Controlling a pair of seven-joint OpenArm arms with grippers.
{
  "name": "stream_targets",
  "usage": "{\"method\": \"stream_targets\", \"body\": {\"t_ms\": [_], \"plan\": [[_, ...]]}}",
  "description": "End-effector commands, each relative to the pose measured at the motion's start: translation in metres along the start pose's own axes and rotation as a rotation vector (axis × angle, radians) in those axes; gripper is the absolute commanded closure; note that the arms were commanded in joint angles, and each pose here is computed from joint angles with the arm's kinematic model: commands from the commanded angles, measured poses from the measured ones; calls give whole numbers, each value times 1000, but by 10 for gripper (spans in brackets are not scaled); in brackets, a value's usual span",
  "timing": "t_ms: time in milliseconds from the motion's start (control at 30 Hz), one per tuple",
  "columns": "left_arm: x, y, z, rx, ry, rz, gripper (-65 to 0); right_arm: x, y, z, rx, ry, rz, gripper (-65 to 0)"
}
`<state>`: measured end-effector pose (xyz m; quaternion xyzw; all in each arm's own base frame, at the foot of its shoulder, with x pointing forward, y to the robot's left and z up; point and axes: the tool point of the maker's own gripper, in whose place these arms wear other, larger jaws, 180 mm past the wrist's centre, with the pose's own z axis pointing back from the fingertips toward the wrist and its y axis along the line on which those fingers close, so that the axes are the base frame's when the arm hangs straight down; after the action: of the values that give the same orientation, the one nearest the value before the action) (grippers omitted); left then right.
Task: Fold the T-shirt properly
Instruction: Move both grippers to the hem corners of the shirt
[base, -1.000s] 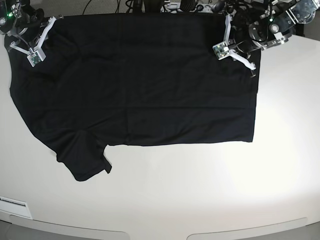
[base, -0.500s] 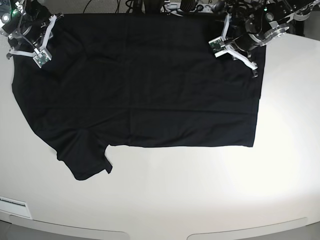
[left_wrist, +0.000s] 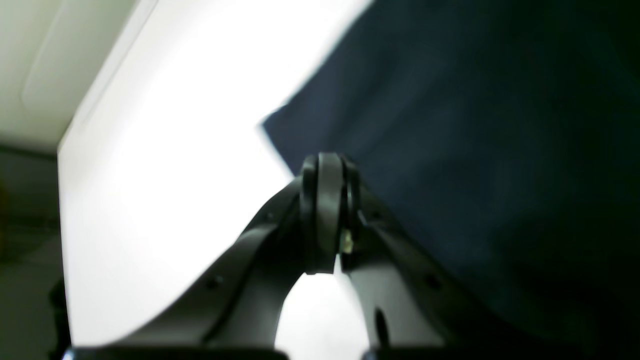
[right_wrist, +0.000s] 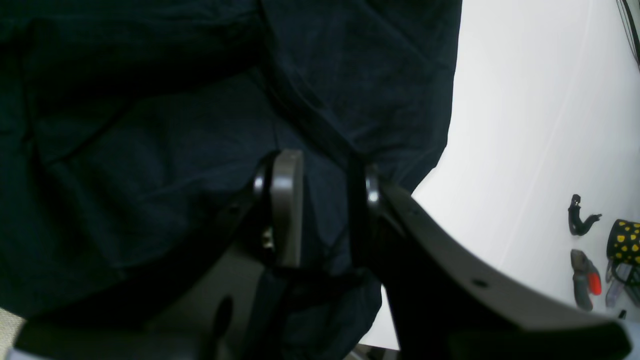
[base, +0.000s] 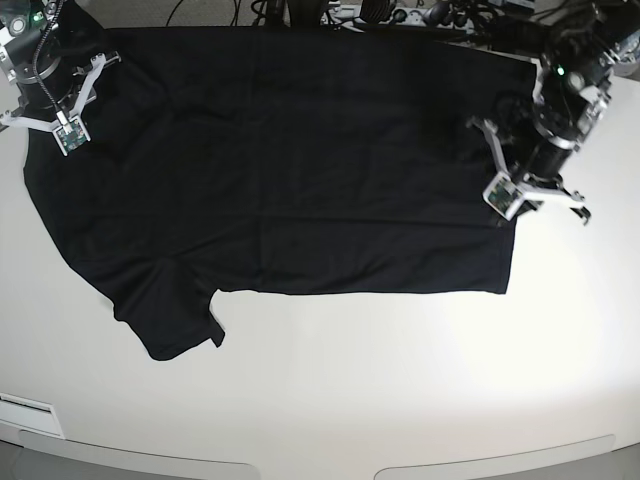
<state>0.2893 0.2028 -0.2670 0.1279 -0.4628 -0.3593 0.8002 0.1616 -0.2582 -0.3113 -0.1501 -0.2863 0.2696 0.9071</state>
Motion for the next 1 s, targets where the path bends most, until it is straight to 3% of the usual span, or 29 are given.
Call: {"method": "stream_targets", "body": {"t_ms": [0, 133, 367, 400, 467, 533, 733, 967], "plan": [[10, 29, -5, 60, -44, 18, 0, 8, -6, 3, -18, -32, 12, -183], [-10, 84, -37, 96, -57, 234, 0, 8, -5, 3, -17, -30, 12, -183], [-67, 93, -103, -98, 34, 777, 0, 9, -6, 3, -19, -34, 10, -183], [-71, 91, -109, -127, 59, 843, -24, 8, -6, 3, -22, -34, 7, -183], [-76, 82, -117, -198, 99, 932, -181, 8, -7, 3, -27, -34, 1, -183], [-72, 69, -123, -287, 111, 972, -322, 8, -8, 3, -30, -34, -2, -183], [-68, 22, -139, -438, 221, 1062, -329, 9, -8, 3, -31, -36, -4, -183], [-61, -18, -135, -577, 287, 1042, -325, 19, -12, 2, -46, -79, -9, -183]]}}
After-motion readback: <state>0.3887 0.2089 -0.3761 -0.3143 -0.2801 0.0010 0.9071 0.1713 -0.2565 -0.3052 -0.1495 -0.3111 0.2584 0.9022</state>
